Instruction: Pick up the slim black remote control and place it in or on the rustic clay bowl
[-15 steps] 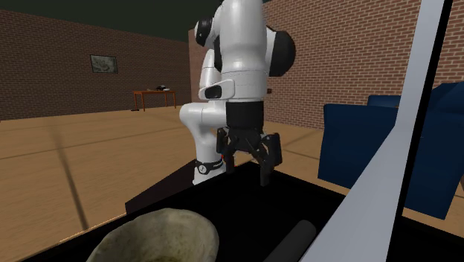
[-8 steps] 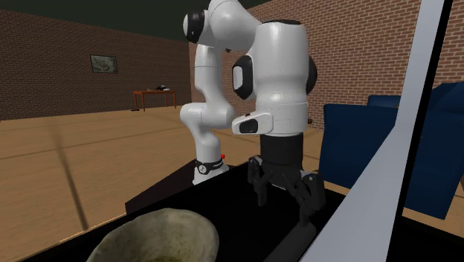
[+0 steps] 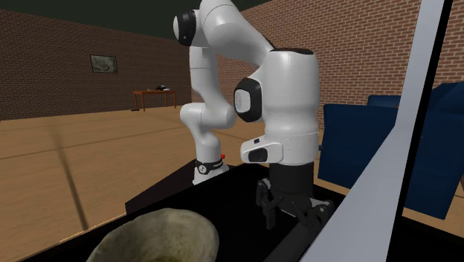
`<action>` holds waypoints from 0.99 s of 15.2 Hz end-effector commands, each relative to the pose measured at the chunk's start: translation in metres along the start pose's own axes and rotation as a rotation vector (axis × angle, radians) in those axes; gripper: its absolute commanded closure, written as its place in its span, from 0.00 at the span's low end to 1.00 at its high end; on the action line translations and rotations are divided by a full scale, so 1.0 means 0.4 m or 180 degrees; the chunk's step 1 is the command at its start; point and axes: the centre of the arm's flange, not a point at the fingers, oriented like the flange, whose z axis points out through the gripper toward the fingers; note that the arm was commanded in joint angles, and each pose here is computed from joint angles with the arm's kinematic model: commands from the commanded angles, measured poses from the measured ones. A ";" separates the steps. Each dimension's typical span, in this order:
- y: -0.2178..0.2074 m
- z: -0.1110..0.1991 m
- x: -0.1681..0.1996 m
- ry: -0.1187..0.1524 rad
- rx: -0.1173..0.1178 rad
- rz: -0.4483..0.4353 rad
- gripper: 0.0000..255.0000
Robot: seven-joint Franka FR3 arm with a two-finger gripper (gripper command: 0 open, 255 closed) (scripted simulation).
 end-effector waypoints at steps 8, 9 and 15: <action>0.001 0.023 -0.002 0.0000 0.0002 -0.0001 0.00; 0.001 0.023 -0.002 0.0000 0.0002 -0.0001 1.00; 0.002 0.024 0.000 0.0000 0.0002 -0.0001 1.00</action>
